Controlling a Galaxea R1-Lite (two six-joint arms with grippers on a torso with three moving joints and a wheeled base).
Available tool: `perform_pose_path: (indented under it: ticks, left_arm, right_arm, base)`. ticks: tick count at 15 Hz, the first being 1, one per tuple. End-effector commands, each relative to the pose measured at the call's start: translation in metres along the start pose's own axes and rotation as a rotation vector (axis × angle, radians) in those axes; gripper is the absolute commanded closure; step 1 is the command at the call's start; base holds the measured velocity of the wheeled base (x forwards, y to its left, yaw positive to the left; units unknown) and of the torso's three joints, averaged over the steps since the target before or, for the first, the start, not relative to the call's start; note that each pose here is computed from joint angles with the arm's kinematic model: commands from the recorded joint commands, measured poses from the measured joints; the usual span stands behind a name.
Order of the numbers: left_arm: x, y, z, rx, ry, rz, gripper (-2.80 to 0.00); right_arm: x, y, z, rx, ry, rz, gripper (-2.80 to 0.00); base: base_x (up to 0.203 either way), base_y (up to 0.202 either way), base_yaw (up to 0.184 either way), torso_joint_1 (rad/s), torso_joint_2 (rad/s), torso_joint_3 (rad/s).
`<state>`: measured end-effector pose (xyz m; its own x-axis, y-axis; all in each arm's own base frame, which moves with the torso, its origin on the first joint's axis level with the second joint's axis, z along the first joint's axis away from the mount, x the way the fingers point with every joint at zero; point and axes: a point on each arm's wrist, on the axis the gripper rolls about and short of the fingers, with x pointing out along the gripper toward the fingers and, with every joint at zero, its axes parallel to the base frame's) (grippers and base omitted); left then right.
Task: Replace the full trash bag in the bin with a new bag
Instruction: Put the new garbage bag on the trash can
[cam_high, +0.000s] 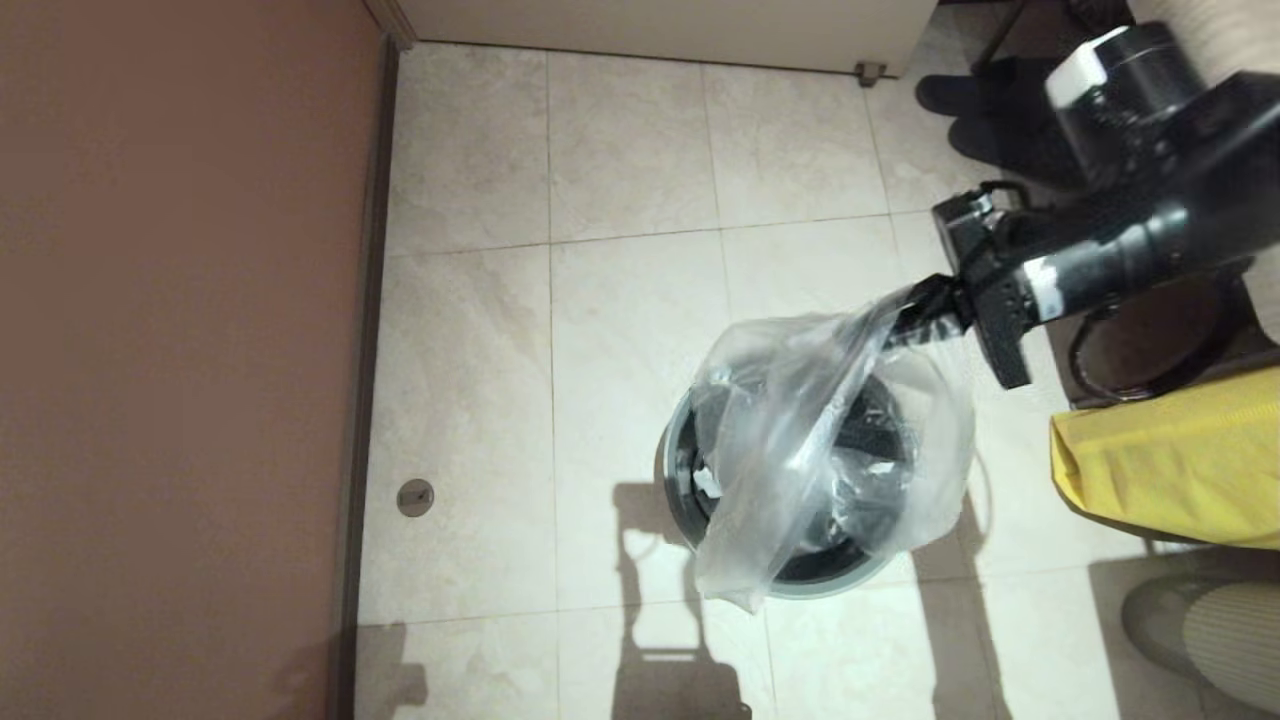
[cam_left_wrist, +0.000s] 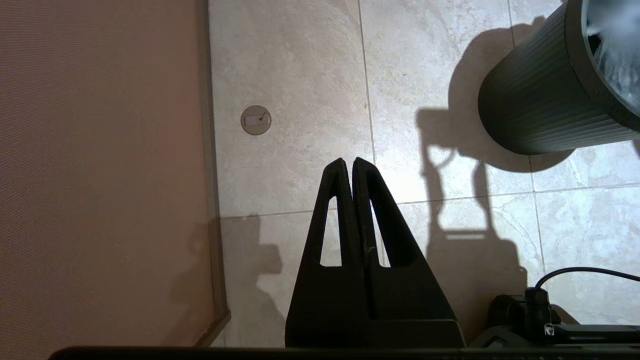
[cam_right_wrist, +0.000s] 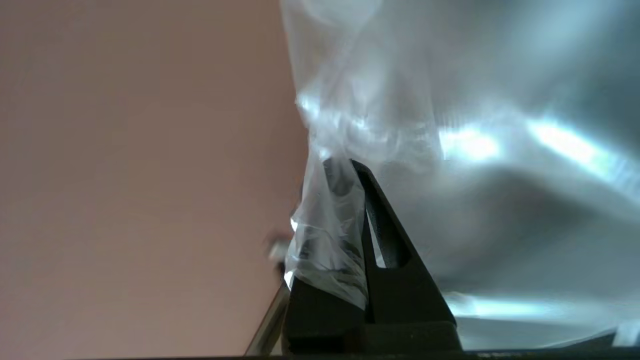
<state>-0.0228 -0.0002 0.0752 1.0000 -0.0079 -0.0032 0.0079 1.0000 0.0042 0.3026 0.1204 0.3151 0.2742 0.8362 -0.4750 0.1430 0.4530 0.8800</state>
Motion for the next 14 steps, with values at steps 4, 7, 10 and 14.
perform_pose_path:
  ticks: [4,7,10,14]
  left_arm:
    - [0.0,0.0,0.0,0.0,0.0,0.0,0.0]
    - [0.0,0.0,0.0,-0.001,0.0,0.0,0.0]
    - [0.0,0.0,0.0,0.0,0.0,0.0,0.0]
    - [0.0,0.0,0.0,-0.001,0.0,0.0,0.0]
  right_arm:
    - [0.046,-0.035,0.081,-0.084,-0.2,-0.001,0.0]
    - [0.021,-0.018,0.072,-0.162,-0.28,0.065,0.0]
    - [-0.01,0.005,0.046,-0.262,-0.339,0.141,0.0]
    - [-0.035,0.003,0.009,-0.397,-0.361,0.113,0.0]
  base:
    - [0.0,0.0,0.0,0.0,0.0,0.0]
    - [0.0,0.0,0.0,0.0,0.0,0.0]
    - [0.0,0.0,0.0,0.0,0.0,0.0]
    - [0.0,0.0,0.0,0.0,0.0,0.0]
